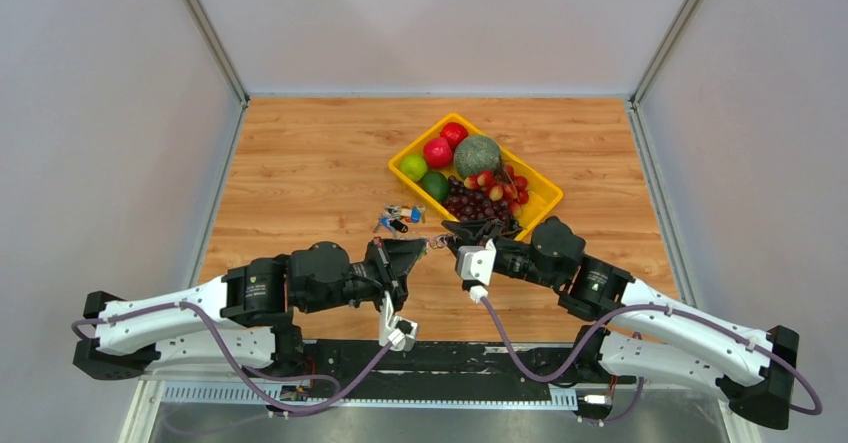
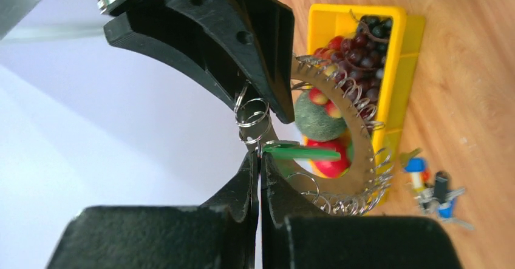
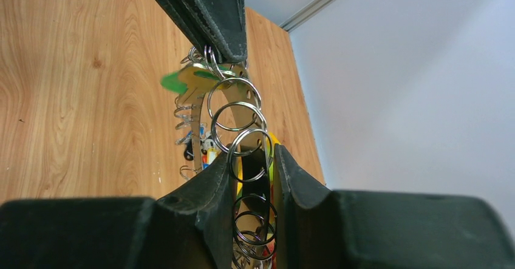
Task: Remove the keys from the keyring
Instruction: Remove the key from the keyring.
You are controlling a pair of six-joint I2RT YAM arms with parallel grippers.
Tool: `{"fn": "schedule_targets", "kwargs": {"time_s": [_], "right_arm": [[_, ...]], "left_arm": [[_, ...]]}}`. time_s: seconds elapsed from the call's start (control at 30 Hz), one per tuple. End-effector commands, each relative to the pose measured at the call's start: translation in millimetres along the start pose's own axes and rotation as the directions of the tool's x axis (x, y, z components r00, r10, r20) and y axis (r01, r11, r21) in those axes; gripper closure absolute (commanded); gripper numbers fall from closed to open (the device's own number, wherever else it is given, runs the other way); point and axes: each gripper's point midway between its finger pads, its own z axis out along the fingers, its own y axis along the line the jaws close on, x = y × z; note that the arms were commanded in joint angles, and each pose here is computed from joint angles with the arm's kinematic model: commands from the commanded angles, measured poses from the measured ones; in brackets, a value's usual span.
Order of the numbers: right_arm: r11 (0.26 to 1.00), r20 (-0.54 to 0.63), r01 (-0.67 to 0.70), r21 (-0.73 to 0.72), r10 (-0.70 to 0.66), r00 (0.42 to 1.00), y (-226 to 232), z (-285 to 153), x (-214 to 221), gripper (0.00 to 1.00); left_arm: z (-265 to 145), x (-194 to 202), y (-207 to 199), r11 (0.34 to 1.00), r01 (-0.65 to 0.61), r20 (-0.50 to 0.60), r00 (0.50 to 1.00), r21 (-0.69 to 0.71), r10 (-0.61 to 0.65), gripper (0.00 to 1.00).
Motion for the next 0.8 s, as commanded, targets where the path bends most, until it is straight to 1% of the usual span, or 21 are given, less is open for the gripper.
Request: {"fn": "schedule_targets", "kwargs": {"time_s": [0.0,0.03,0.07,0.1,0.13,0.17,0.23,0.27,0.3,0.33,0.37,0.4,0.43,0.47,0.5,0.53,0.63,0.67,0.7,0.73,0.77], "right_arm": [[0.999,0.033,-0.043,0.02,0.042,0.999,-2,6,-4,0.71],[0.998,0.02,-0.06,0.022,0.06,0.998,3,7,3,0.67],[0.996,0.013,-0.081,0.032,0.08,0.997,6,8,8,0.6],[0.994,0.007,-0.103,0.041,0.103,0.995,10,8,13,0.55],[0.991,0.006,-0.124,0.043,0.123,0.992,14,8,17,0.52],[0.988,0.009,-0.147,0.041,0.147,0.989,18,7,19,0.49],[0.98,0.013,-0.195,0.033,0.195,0.981,27,5,22,0.41],[0.973,0.008,-0.227,0.033,0.227,0.974,31,4,25,0.39],[0.967,0.006,-0.252,0.039,0.252,0.968,33,1,27,0.37],[0.958,0.006,-0.283,0.055,0.283,0.959,33,-2,28,0.36],[0.947,0.0,-0.311,0.078,0.312,0.95,32,-5,31,0.34],[0.935,-0.004,-0.339,0.099,0.341,0.94,33,-10,34,0.33],[0.922,0.0,-0.367,0.12,0.37,0.929,32,-14,36,0.32],[0.908,0.008,-0.393,0.144,0.396,0.918,31,-20,37,0.31],[0.89,0.019,-0.423,0.17,0.426,0.904,29,-26,37,0.28],[0.865,0.034,-0.459,0.203,0.462,0.886,26,-32,38,0.26],[0.787,0.101,-0.562,0.254,0.556,0.825,23,-50,35,0.2],[0.755,0.126,-0.604,0.257,0.593,0.795,24,-54,34,0.2],[0.721,0.158,-0.645,0.252,0.627,0.763,23,-59,30,0.21],[0.685,0.174,-0.686,0.245,0.665,0.726,26,-62,29,0.22],[0.638,0.192,-0.73,0.243,0.707,0.681,27,-64,28,0.23]], "left_arm": [[-1,-9,25,0.93,0.356,0.06,0.934,-0.092,-0.352,1.0],[0,-9,22,0.911,0.404,0.051,0.915,-0.08,-0.401,1.0],[3,-11,18,0.861,0.505,0.054,0.863,-0.067,-0.502,1.0],[4,-12,13,0.837,0.545,0.044,0.839,-0.052,-0.543,1.0],[8,-15,8,0.784,0.619,0.038,0.785,-0.033,-0.618,1.0],[9,-16,1,0.757,0.653,0.018,0.757,-0.01,-0.653,1.0],[15,-16,-12,0.627,0.779,-0.047,0.626,-0.001,-0.778,1.0],[19,-16,-20,0.596,0.803,-0.093,0.594,0.012,-0.799,1.0],[24,-16,-29,0.54,0.842,-0.136,0.536,0.013,-0.833,1.0],[23,-17,-34,0.512,0.859,-0.165,0.508,0.018,-0.846,1.0],[27,-16,-41,0.453,0.892,-0.197,0.445,0.006,-0.874,1.0],[27,-16,-45,0.425,0.905,-0.217,0.417,0.007,-0.883,1.0],[29,-18,-50,0.364,0.931,-0.232,0.355,0.007,-0.905,1.0],[30,-21,-55,0.326,0.945,-0.24,0.322,0.024,-0.916,1.0],[32,-20,-58,0.259,0.966,-0.251,0.253,0.009,-0.934,1.0],[33,-25,-63,0.219,0.975,-0.253,0.22,0.032,-0.942,1.0],[35,-22,-70,0.066,0.998,-0.246,0.069,0.02,-0.967,1.0],[37,-25,-67,0.033,0.999,-0.226,0.04,0.034,-0.973,1.0],[36,-20,-69,-0.015,1.0,-0.216,-0.012,0.015,-0.976,1.0],[37,-21,-64,-0.04,0.999,-0.187,-0.034,0.028,-0.982,1.0],[36,-16,-65,-0.085,0.996,-0.171,-0.082,0.007,-0.982,1.0]]}}
